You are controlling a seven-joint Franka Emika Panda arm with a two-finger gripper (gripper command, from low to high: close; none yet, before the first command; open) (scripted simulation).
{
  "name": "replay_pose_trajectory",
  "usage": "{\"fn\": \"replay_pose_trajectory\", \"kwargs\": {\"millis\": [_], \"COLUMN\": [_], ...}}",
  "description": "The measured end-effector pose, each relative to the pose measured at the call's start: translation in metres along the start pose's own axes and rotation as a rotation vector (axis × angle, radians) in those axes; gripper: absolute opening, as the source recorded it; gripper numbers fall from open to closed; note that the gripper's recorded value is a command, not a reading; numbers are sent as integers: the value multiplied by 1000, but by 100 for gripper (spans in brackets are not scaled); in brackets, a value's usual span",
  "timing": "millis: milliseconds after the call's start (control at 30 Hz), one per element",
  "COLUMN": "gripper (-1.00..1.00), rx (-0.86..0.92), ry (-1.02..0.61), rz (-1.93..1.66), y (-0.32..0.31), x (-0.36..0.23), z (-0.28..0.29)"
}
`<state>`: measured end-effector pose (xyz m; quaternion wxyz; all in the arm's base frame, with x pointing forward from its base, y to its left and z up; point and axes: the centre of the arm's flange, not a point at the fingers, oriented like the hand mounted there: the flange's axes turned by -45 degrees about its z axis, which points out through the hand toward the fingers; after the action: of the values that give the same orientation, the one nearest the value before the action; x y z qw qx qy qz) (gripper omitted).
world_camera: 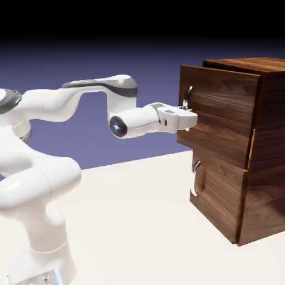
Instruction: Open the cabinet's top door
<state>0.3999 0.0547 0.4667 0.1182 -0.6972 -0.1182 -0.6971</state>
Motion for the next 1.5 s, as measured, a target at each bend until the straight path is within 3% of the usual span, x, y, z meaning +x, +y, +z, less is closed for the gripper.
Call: {"fn": "replay_pose_trajectory", "kwargs": {"millis": [867, 1500], "gripper": [-100, -100], "rx": [625, 1075], "ry": [0, 0], "rz": [0, 0], "y": [129, 252], "x": [0, 0], "z": [-112, -133]}}
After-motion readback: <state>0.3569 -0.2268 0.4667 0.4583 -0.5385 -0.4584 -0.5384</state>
